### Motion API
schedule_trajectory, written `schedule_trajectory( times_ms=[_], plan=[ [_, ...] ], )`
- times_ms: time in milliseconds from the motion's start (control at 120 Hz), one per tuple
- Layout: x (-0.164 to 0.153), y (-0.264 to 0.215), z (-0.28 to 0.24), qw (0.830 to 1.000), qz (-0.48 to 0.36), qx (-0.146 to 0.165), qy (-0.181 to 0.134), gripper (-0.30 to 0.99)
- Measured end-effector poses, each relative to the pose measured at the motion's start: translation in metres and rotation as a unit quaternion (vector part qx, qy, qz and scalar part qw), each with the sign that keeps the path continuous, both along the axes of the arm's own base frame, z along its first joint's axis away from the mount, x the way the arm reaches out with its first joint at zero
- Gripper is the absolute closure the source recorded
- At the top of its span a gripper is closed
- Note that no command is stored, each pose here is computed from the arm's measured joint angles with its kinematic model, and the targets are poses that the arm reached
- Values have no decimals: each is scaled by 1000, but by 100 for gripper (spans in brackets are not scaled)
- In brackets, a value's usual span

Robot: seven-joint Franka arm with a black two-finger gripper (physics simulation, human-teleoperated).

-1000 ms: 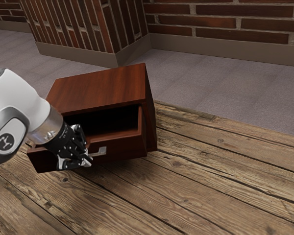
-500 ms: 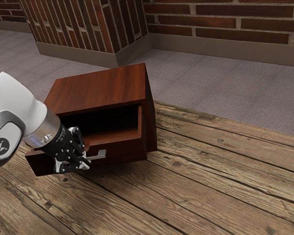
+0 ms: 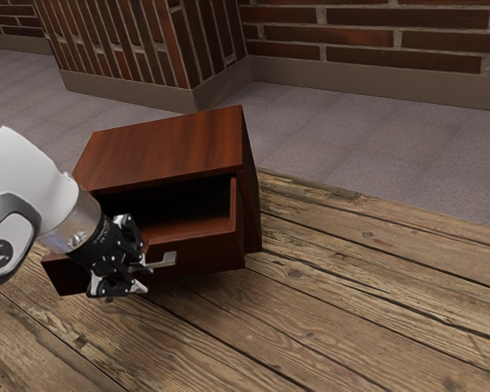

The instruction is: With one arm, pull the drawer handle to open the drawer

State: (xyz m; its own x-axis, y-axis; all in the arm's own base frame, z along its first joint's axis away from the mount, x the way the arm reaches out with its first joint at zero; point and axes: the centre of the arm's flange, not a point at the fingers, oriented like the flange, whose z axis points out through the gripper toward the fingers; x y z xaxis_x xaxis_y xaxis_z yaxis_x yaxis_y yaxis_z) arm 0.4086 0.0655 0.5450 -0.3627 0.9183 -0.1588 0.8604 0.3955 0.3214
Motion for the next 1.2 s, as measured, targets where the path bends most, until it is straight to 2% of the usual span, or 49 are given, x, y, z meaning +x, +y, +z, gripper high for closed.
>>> schedule_trajectory(
  times_ms=[383,558,908,1033,1117,1200],
  plan=[
    [-9,-8,0,1000,-10,4,-3,57],
    [-9,-8,0,1000,-11,8,-3,50],
    [-12,-9,14,999,-19,33,-14,45],
    [-9,-11,63,997,-23,56,-41,44],
    [4,-5,125,996,-16,70,-60,44],
    [21,8,190,995,1,73,-64,41]
  ],
)
